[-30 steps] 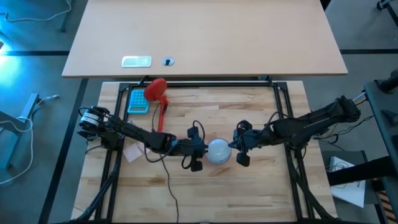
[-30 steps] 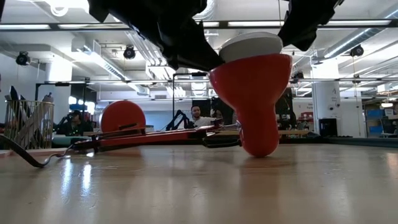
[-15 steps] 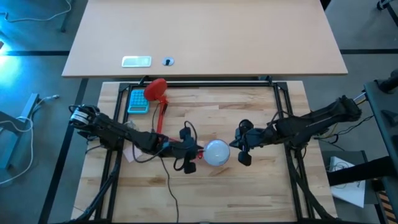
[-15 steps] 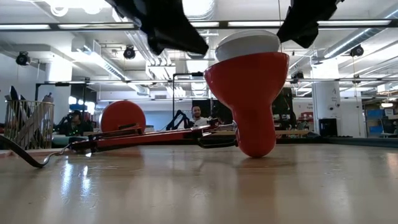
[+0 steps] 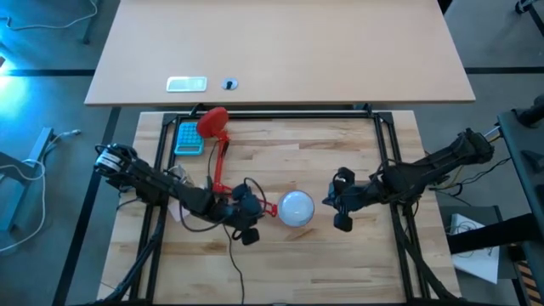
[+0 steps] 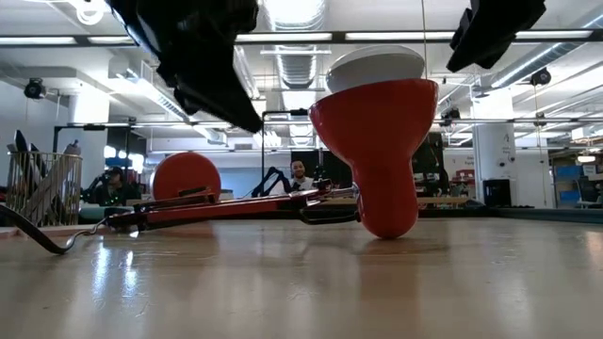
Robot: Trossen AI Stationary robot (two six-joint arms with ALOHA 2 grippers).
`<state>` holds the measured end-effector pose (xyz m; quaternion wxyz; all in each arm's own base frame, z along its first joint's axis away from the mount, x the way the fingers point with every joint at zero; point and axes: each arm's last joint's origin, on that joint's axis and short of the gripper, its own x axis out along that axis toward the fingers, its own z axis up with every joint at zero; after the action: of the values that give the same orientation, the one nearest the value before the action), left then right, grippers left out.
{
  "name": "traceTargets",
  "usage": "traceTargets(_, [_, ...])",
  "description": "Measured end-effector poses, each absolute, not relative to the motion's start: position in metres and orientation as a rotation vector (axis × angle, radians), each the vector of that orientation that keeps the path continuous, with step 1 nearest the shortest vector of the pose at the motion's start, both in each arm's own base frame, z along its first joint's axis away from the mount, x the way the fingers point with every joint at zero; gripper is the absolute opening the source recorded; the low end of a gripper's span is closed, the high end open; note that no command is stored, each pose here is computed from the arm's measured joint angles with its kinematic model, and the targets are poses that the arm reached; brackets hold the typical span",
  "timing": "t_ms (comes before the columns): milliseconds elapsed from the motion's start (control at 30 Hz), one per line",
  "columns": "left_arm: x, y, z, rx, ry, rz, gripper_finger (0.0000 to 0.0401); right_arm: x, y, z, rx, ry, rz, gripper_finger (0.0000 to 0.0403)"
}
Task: Screw lightbulb
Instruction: Remove the light bulb from the lamp
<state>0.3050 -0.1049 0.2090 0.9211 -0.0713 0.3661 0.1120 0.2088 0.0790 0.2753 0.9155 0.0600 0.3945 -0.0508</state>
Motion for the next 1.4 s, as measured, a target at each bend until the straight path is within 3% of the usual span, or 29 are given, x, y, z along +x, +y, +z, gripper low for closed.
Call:
traceTargets(300, [0.280,-0.088,0.219,-0.242,0.985,0.130,0.0046,0.199,0.084,0.270,0.169,0.887,-0.139,0.0002])
traceTargets(500, [0.266,-0.076,0.228,-0.233,1.057,0.148,0.0046,0.195,0.092,0.270,0.155,0.870,-0.154,0.0032])
traceTargets(767, [0.284,-0.069,0.235,-0.040,0.904,0.154,0.0046,0.191,0.087,0.276,0.111,0.848,-0.125,0.0098])
traceTargets(933, [0.290,-0.076,0.250,-0.045,0.832,0.179,0.0046,0.188,0.082,0.284,0.133,0.802,-0.125,0.0120])
traceTargets(1200, [0.295,-0.122,0.258,-0.070,0.614,0.125,0.0046,0.201,0.090,0.286,0.095,0.728,-0.054,0.0100])
traceTargets(1400, [0.294,-0.132,0.250,-0.060,0.579,0.233,0.0046,0.203,0.091,0.285,0.052,0.720,-0.067,0.0060])
